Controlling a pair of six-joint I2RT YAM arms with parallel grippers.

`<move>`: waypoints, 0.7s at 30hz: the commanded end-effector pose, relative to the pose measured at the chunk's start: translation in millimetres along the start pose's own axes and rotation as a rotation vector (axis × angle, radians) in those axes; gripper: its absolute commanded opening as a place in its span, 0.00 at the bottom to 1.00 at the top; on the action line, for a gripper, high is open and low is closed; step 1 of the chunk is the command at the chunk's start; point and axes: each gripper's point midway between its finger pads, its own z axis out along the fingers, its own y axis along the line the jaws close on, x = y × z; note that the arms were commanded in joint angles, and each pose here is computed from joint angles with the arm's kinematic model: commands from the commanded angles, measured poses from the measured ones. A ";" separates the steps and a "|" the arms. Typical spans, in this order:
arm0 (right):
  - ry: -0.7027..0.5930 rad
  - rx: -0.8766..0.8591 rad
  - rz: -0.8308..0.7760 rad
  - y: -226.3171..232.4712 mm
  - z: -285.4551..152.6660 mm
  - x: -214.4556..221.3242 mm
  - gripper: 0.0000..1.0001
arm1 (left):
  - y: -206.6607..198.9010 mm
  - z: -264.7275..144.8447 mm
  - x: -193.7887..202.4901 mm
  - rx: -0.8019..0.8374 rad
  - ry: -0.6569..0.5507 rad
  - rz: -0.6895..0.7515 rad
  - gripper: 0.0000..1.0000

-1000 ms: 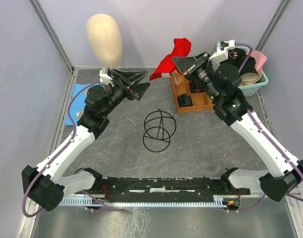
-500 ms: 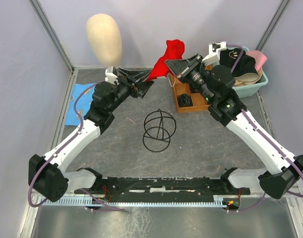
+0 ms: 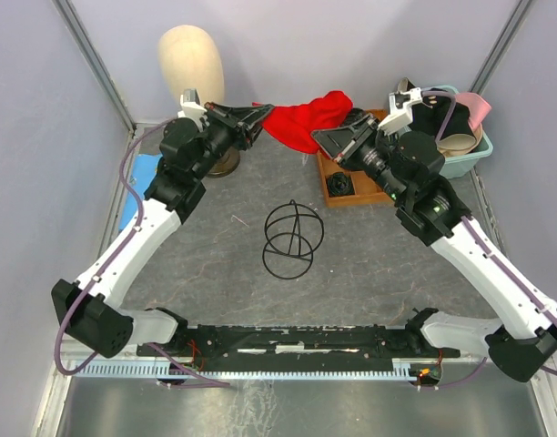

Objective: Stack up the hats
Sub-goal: Place the hat on the hat stand.

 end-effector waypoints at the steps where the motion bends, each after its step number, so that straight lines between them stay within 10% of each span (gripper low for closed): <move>1: 0.026 0.076 -0.126 -3.4 -34.0 -8.6 0.00 | -35.7 -10.0 -26.9 0.027 -0.106 0.152 0.03; 21: 0.255 0.205 -0.240 -58.8 -79.1 43.6 0.00 | 32.2 -60.1 16.7 0.092 0.013 0.078 0.03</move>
